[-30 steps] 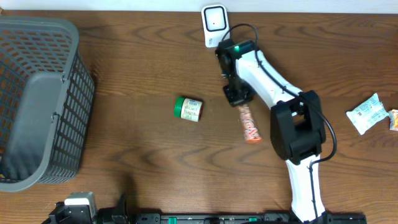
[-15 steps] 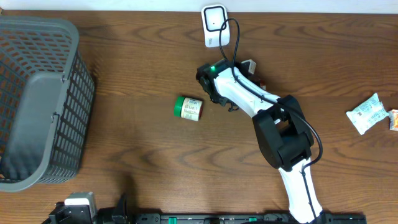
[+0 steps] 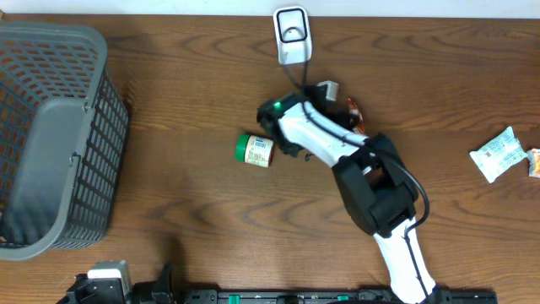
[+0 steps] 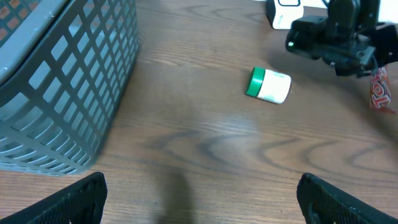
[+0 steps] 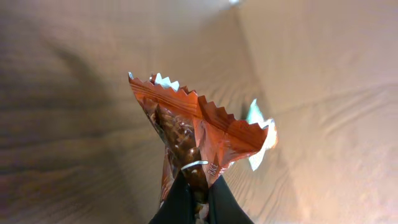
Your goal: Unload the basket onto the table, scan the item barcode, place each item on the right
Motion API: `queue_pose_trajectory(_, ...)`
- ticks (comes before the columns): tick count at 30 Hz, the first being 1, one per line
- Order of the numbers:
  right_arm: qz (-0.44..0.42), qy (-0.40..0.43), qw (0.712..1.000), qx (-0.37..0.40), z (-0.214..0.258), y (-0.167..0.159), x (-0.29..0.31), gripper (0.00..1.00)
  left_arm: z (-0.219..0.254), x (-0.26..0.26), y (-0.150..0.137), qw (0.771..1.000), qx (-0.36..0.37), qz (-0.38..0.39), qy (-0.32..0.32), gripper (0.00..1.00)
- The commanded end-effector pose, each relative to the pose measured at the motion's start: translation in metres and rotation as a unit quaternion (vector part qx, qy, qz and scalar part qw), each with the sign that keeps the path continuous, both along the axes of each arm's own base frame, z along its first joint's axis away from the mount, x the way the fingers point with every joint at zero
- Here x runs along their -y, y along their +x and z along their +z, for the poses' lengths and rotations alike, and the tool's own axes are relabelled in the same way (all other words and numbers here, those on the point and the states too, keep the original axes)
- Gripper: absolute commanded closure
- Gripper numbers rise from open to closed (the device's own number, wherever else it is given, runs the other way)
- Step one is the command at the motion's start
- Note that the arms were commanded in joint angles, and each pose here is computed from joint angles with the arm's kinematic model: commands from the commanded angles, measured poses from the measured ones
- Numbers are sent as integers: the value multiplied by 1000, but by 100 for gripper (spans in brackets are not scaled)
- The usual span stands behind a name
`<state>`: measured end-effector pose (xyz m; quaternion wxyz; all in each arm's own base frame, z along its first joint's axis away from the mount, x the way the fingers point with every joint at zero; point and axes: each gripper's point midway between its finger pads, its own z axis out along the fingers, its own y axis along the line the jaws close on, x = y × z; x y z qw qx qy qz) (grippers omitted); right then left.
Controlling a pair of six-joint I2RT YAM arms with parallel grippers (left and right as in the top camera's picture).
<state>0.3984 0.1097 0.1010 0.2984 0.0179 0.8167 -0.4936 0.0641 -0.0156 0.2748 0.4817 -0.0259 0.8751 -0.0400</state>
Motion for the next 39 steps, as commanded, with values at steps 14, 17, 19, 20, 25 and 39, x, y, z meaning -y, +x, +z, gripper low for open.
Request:
queue_pose_trajectory(14,82,43,985,142,21,-15,-78,99,2,1,-1,1000,5,-6,5,2)
queue_pose_trajectory(17,85,55,986,132,16,-21,-85,99,2,1,-1,1000,5,-6,5,2)
queue_pose_trajectory(19,87,59,987,124,13,-25,-89,99,2,1,-1,1000,5,-6,5,2)
queue_pose_trajectory(20,86,63,987,117,11,-27,-90,99,2,1,-1,1000,5,-6,5,2)
queue_pose_trajectory(25,48,111,992,39,-12,-47,-89,99,2,1,-1,1000,5,-6,5,2)
queue_pose_trajectory(39,108,396,836,-365,-36,-103,-134,99,2,1,-1,1000,5,-6,5,2)
